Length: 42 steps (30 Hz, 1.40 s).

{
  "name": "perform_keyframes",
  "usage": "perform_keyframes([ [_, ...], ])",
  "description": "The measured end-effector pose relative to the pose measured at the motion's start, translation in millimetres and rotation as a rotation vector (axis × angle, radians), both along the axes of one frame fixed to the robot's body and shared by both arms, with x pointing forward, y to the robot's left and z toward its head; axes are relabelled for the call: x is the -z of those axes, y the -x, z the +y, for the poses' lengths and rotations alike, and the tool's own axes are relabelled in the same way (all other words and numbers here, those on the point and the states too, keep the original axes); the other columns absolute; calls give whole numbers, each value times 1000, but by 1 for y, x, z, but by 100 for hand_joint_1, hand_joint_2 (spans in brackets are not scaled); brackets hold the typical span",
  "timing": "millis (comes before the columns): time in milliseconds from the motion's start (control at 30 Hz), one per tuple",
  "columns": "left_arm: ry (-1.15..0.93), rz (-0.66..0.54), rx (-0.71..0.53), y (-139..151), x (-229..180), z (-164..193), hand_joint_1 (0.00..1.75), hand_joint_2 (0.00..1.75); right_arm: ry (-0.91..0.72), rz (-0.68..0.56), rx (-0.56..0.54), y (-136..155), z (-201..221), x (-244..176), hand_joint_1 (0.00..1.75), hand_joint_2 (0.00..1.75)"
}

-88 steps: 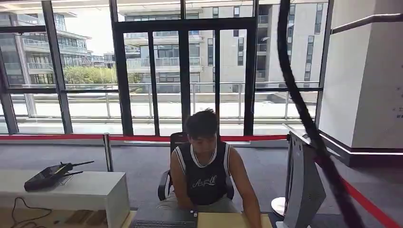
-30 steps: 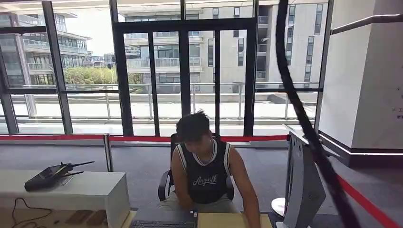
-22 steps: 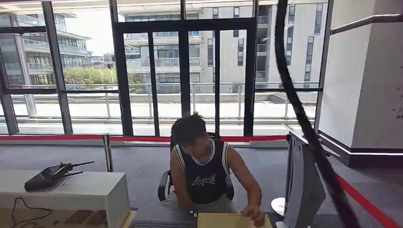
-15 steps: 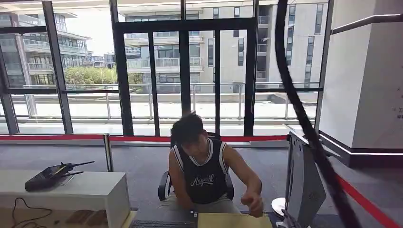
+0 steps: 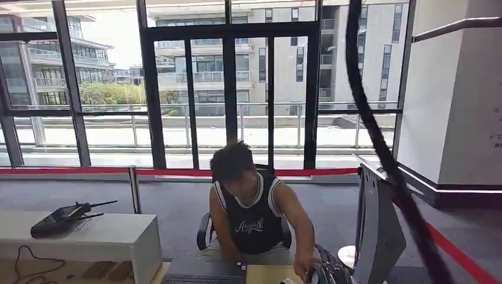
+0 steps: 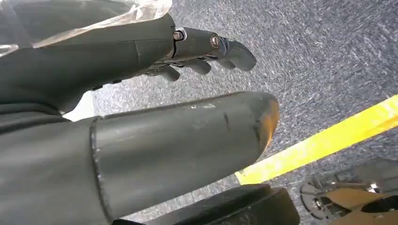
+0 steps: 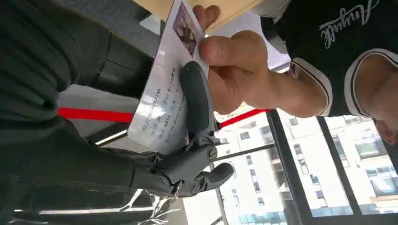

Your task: Pass the card to the sensor for recognition and then transmit it.

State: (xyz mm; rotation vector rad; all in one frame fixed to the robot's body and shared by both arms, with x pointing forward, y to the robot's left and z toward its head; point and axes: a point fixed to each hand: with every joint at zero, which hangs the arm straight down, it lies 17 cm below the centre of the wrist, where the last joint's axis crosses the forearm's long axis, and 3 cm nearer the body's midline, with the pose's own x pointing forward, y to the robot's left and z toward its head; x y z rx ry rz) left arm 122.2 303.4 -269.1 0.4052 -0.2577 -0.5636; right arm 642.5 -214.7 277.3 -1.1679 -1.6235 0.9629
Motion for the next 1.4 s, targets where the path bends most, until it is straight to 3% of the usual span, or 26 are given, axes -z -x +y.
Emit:
perform_keyframes([
  [167,-7,3,4,1,0,1,0,0,16,19,14,-5,4,-1,175,175],
  [200,-9,3,8,1,0,1,0,0,20,24,16,-6,4,-1,42,175],
  [233,-10,3,14,1,0,1,0,0,25,30,19,-7,5,1,42,175],
  [267,-11,3,16,1,0,1,0,0,28,34,19,-7,6,2,0,0],
  [433,-14,4,10,1,0,2,0,0,7,62,29,-7,5,11,0,0],
  [467,-14,4,10,2,0,2,0,0,1,68,34,-8,3,14,0,175],
  [667,-15,5,-2,2,0,3,0,0,-171,122,22,-8,-3,25,0,175],
  [700,-16,7,-5,3,0,3,0,0,-228,143,18,-8,-4,28,0,0],
  [867,-20,8,-25,4,0,5,0,0,-614,263,-81,-4,10,45,0,0],
  [900,-22,6,-30,4,0,6,0,0,-751,301,-120,-2,17,49,0,175],
  [1033,-22,5,-40,5,0,6,0,0,-1237,407,-164,9,26,66,0,175],
  [1200,-27,3,-49,5,0,8,0,0,-1697,449,-140,27,19,95,0,175],
  [1300,-37,0,-58,6,-1,10,0,0,-1796,410,-132,41,9,108,0,175],
  [1400,-44,1,-72,7,-1,12,0,0,-1771,268,-135,56,-11,108,0,175],
])
